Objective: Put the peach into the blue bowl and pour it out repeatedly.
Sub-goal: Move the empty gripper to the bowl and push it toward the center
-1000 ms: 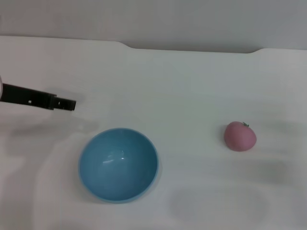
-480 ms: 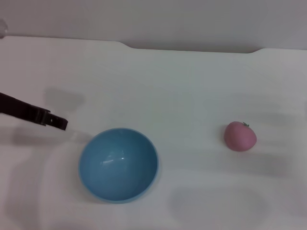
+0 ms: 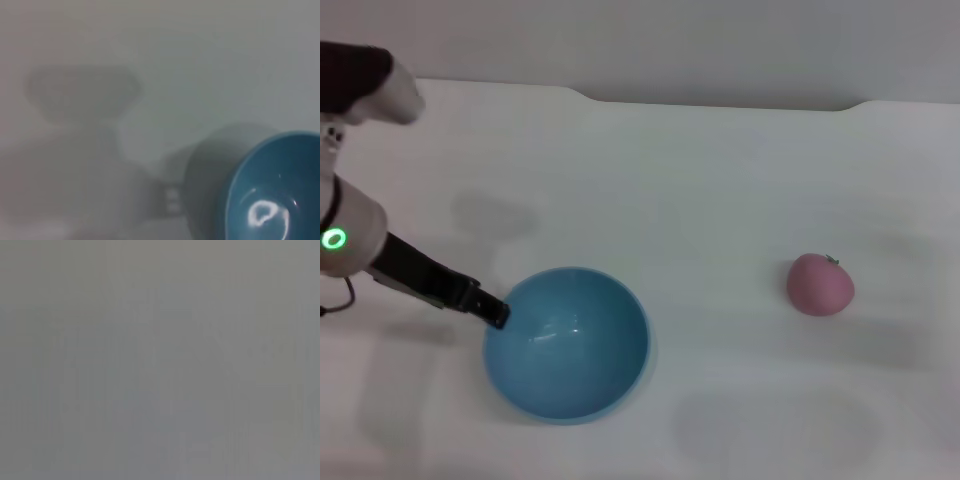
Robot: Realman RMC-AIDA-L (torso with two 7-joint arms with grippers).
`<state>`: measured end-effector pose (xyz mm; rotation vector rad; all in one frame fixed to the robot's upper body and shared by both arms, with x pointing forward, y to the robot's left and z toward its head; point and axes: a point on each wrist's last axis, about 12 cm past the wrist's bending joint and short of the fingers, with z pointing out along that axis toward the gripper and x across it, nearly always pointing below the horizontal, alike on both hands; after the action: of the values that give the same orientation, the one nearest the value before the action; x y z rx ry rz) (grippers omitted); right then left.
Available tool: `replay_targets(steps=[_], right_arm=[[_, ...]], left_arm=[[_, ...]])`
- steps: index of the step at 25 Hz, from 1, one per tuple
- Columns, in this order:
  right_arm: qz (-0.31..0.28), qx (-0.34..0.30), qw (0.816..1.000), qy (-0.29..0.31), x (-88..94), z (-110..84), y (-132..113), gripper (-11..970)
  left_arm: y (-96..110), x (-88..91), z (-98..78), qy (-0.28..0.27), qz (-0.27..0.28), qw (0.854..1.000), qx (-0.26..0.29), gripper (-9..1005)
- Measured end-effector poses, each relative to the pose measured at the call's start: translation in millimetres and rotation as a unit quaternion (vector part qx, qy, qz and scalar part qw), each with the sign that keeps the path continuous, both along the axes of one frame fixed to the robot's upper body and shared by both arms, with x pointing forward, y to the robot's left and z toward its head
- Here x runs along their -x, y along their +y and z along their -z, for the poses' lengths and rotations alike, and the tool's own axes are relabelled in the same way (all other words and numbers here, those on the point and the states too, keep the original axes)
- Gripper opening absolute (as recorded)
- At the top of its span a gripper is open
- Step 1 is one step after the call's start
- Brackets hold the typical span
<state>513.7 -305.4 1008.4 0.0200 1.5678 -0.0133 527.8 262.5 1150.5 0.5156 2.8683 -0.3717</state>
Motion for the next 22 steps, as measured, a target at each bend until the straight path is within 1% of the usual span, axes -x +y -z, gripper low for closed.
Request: replay_targets(steps=[8,12,14,15,18,22], right_arm=[[0.001,0.001,1.0,0.0,0.1,-0.1,-1.0,507],[0.004,0.0,1.0,-0.002,-0.7,-0.7,-1.5,504],[0.004,0.0,1.0,-0.002,-0.7,-0.7,-1.3,503],[0.004,0.0,1.0,-0.002,-0.6,-0.6,-1.3,502],[0.005,-0.001,1.0,-0.001,-0.1,-0.3,-1.5,500],[0.006,-0.002,1.0,-0.002,-0.1,-0.4,-1.6,497]], left_arm=[[-7.3,-3.8,13.1,0.02,0.005,1.0,0.006,812],[-9.9,-10.1,19.5,0.023,0.003,1.0,0.008,812],[-11.8,-17.0,27.5,0.026,0.002,1.0,0.006,813],[-11.8,-17.0,27.5,0.026,0.002,1.0,0.006,813],[-13.5,-23.1,36.2,0.029,0.003,1.0,0.005,813],[-18.4,-26.6,49.1,0.044,0.016,0.999,0.005,813]])
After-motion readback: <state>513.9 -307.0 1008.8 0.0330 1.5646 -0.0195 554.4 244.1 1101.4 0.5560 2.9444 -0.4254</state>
